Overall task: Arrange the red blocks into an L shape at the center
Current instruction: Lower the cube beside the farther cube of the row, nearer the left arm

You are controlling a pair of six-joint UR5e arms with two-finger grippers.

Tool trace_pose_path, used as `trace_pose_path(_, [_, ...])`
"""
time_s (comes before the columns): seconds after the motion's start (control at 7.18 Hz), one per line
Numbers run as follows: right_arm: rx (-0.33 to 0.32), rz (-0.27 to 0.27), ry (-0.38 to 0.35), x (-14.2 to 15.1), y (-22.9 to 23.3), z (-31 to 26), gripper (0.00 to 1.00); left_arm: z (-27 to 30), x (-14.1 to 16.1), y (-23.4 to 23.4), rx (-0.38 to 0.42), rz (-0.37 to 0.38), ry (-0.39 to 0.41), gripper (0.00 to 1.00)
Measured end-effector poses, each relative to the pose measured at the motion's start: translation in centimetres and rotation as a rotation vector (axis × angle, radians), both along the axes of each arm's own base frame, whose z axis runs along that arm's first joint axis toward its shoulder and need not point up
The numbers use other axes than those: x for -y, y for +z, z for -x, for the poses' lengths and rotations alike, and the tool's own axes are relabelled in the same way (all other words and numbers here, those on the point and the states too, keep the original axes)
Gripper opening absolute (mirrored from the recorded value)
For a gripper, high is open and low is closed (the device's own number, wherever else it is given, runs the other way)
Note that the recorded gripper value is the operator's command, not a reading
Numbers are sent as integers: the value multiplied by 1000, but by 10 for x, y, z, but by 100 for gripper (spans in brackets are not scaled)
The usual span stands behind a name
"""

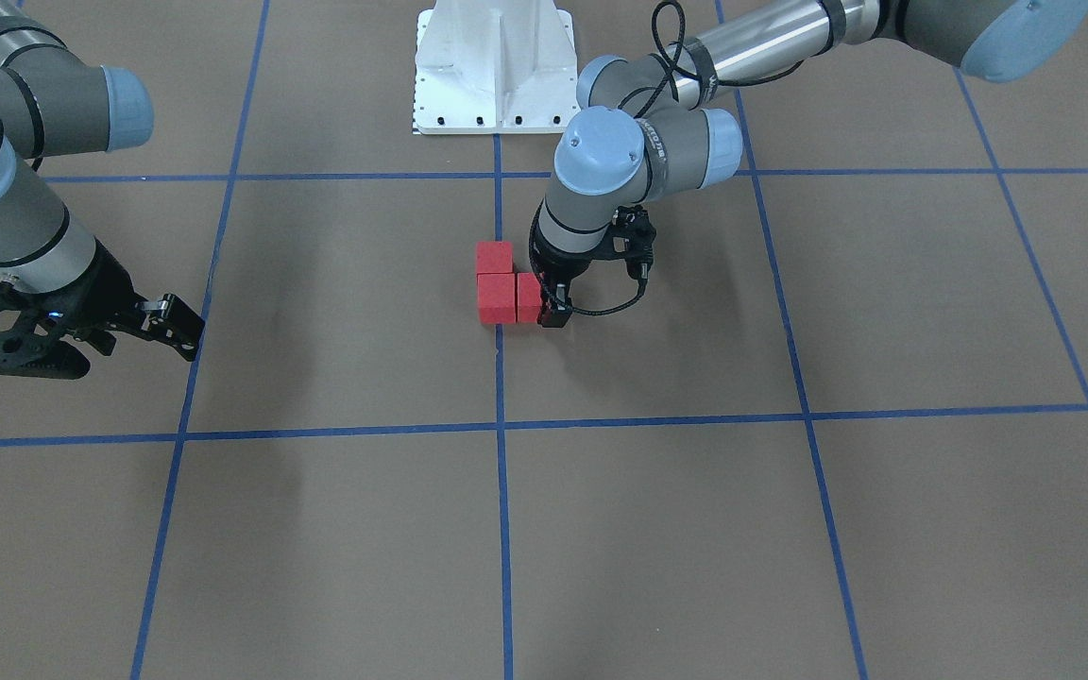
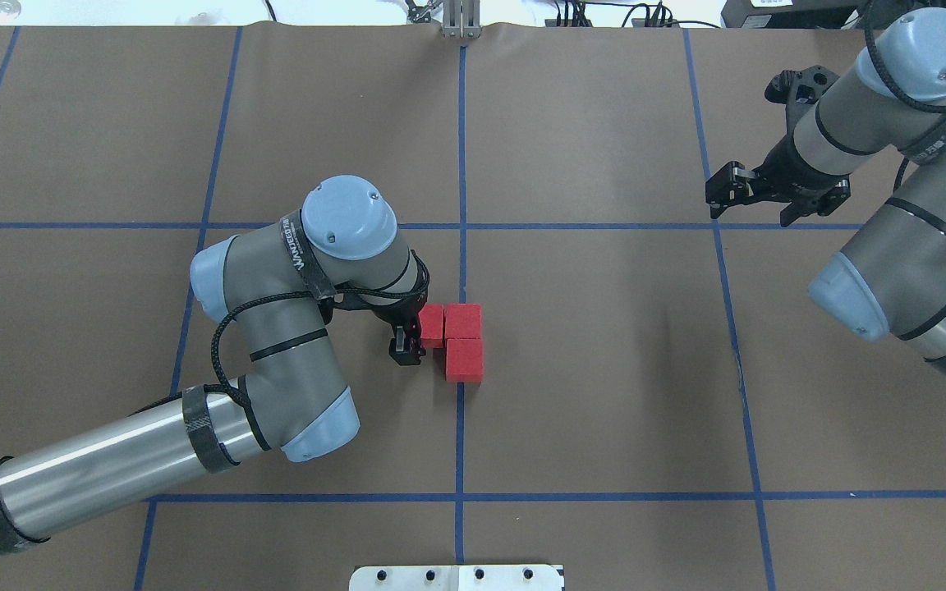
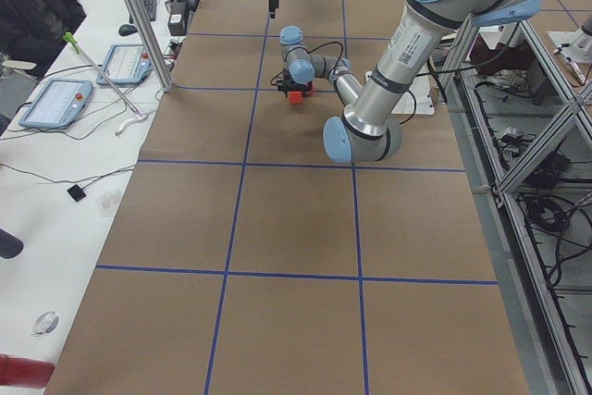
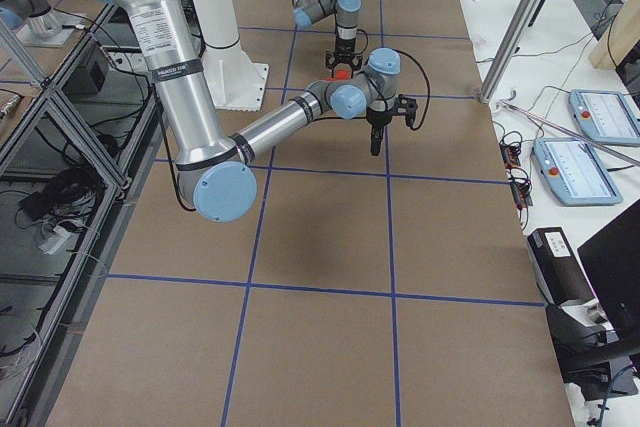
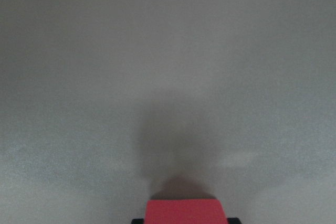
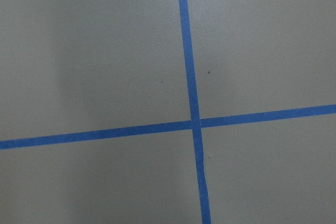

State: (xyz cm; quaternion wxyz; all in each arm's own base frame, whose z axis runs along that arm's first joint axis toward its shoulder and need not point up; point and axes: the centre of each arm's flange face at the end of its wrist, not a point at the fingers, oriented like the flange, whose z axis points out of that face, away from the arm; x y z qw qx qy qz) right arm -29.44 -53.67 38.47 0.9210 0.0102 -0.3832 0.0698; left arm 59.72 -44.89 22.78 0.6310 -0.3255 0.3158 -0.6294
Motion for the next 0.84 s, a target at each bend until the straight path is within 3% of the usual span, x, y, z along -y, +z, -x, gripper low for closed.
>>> trace_pose_path(0.84, [3,1,9,2,-1,-4,99,14,1,-6,0,-1,1,100])
